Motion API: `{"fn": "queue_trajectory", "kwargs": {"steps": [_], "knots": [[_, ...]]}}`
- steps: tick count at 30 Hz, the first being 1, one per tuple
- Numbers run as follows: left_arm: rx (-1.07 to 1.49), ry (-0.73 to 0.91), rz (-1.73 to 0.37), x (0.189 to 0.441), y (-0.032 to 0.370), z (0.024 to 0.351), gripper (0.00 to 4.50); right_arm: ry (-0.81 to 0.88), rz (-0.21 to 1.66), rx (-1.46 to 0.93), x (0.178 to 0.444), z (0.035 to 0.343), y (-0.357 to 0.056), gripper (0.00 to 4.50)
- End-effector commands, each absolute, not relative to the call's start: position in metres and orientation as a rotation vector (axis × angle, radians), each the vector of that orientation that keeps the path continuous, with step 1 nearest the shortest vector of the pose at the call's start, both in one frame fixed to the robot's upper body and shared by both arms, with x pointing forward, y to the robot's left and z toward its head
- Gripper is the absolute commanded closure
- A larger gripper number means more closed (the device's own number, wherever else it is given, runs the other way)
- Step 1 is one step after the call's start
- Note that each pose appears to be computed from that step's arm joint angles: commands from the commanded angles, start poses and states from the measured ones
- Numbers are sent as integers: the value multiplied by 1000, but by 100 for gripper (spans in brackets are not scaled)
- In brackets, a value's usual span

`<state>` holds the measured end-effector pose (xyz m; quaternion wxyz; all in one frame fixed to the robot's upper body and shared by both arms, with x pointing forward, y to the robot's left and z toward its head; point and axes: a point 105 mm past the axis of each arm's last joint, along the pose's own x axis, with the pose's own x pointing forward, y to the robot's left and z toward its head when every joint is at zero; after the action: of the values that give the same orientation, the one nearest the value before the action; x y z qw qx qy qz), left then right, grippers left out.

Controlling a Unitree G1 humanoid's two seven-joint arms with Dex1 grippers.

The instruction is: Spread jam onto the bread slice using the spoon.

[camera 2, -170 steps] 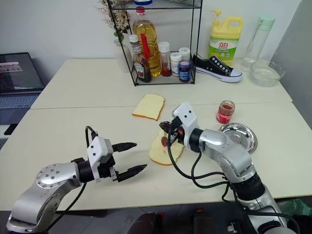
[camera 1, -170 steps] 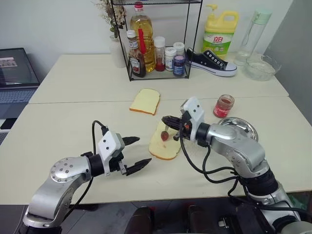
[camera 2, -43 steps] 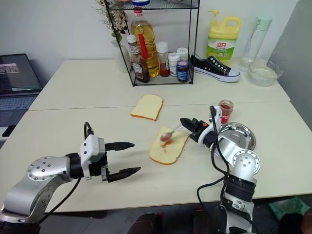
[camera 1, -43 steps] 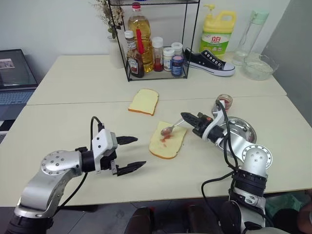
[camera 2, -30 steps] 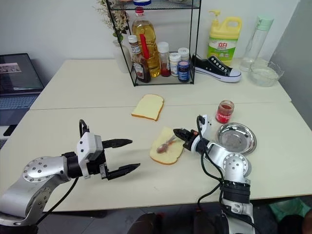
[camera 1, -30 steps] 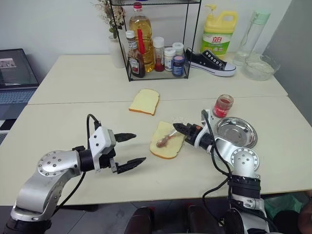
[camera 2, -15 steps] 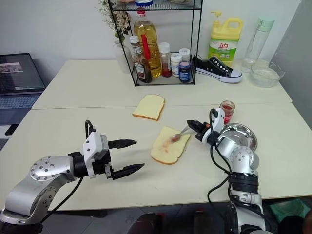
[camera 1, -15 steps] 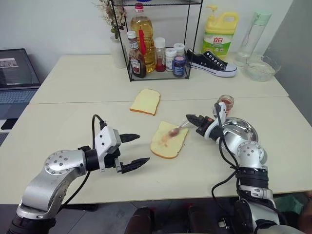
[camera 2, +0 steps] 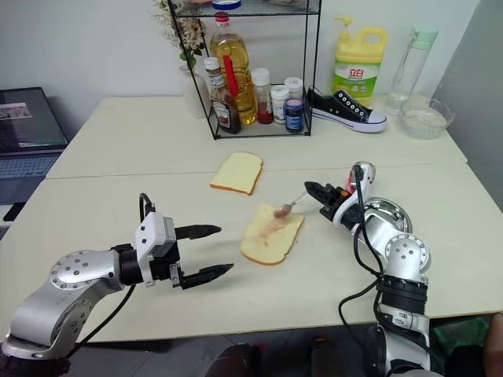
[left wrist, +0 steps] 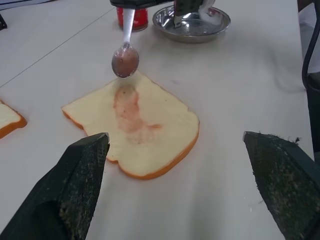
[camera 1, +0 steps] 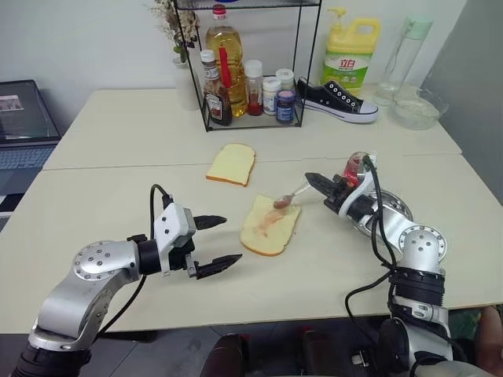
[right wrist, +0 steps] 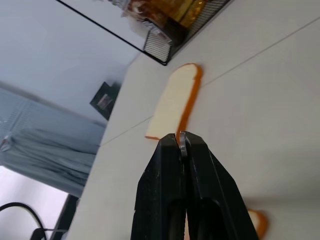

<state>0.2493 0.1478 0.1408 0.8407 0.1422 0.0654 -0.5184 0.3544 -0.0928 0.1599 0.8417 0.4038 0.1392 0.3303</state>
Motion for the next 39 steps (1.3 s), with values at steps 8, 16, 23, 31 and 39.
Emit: {"fn": "queue_trajectory", "kwargs": {"steps": [8,16,23,31,39], "knots": [[327,105,-1095,248,149,148,0,387,772,782,337,134,-68,447],[330,106,-1099,248,149,147,0,389,713,728,342,124,-90,447],[333,102,-1105,251,148,148,0,325,652,698,357,138,-119,447],[338,96,-1108,253,148,149,0,255,776,767,351,171,-98,447],[341,91,-1109,254,146,151,0,296,716,781,363,156,-85,447]]}}
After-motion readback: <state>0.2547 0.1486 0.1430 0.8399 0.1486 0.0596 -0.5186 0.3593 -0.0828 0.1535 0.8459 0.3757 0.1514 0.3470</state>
